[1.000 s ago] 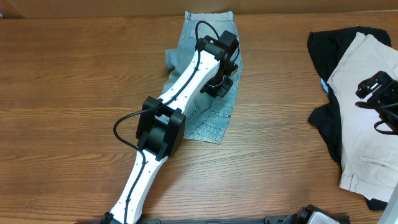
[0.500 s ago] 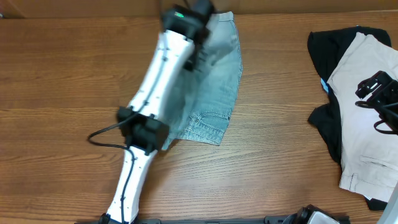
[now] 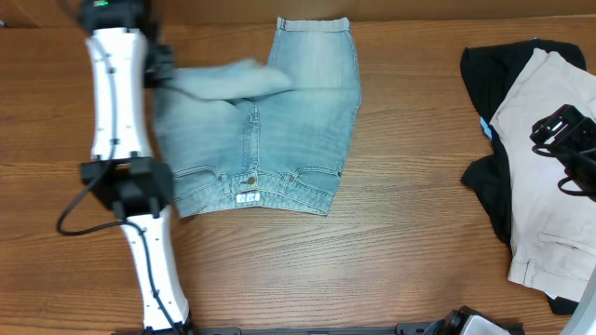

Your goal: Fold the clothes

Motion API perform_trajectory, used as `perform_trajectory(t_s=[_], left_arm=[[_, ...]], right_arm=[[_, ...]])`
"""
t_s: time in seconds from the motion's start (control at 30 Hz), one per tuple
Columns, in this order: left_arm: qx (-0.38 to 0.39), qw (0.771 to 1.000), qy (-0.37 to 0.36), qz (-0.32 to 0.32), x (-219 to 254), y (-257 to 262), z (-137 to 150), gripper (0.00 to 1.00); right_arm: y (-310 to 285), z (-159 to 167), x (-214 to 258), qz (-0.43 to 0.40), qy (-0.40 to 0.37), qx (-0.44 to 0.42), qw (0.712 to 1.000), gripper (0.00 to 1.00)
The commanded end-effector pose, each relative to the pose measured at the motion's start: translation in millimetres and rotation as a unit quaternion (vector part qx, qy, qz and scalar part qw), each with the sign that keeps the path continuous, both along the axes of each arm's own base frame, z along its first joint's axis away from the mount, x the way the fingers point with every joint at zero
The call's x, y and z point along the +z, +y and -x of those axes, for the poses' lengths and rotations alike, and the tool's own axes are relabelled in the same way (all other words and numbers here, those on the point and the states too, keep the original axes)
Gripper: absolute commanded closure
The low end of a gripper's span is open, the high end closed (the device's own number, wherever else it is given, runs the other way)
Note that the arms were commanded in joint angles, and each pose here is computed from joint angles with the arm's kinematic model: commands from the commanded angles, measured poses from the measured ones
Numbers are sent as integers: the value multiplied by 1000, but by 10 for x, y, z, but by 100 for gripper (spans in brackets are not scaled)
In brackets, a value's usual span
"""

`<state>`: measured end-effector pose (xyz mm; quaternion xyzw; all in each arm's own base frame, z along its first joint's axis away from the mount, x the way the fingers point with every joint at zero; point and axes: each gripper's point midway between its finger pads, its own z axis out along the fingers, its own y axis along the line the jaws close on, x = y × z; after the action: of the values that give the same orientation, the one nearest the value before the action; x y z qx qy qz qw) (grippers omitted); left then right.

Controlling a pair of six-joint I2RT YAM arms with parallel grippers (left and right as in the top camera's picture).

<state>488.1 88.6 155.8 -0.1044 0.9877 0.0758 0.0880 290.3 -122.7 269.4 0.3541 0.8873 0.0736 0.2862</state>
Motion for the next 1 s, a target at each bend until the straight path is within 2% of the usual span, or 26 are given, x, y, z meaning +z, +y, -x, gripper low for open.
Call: perform_trajectory(t_s=[0.0, 0.1, 0.13, 0.2, 0.23, 0.27, 0.3, 0.43, 0.63, 0.87, 0.97], left_arm=[[75, 997, -8, -15, 88, 546, 146, 96], [113, 994, -8, 1, 52, 838, 252, 96], [121, 993, -10, 14, 44, 887, 272, 87], [127, 991, -17, 43, 35, 907, 281, 36], [129, 990, -20, 58, 32, 896, 276, 20], [128, 989, -23, 71, 31, 873, 267, 10], [127, 988, -26, 83, 31, 844, 257, 5], [109, 986, -31, 123, 41, 607, 186, 2], [47, 980, -57, 182, 200, -3, -9, 0], [-6, 993, -54, 105, 213, -400, -123, 0], [-16, 995, -55, 86, 215, -514, -154, 0]], right_arm=[[30, -46, 100, 1, -16, 11, 1000, 0], [106, -87, 111, -3, -21, 25, 999, 0], [131, -103, 115, -2, -23, 30, 999, 0], [217, -142, 122, -2, -25, 45, 999, 0], [275, -166, 124, -1, -27, 61, 998, 0], [387, -204, 134, -3, -32, 90, 995, 0], [495, -238, 132, -9, -35, 113, 993, 0], [1018, -353, 57, -26, -31, 216, 976, 3], [1891, -404, -413, -42, 38, 359, 931, 4], [2985, -369, -1164, -52, 127, 490, 861, 7], [3272, -360, -1491, -34, 159, 500, 851, 7]])
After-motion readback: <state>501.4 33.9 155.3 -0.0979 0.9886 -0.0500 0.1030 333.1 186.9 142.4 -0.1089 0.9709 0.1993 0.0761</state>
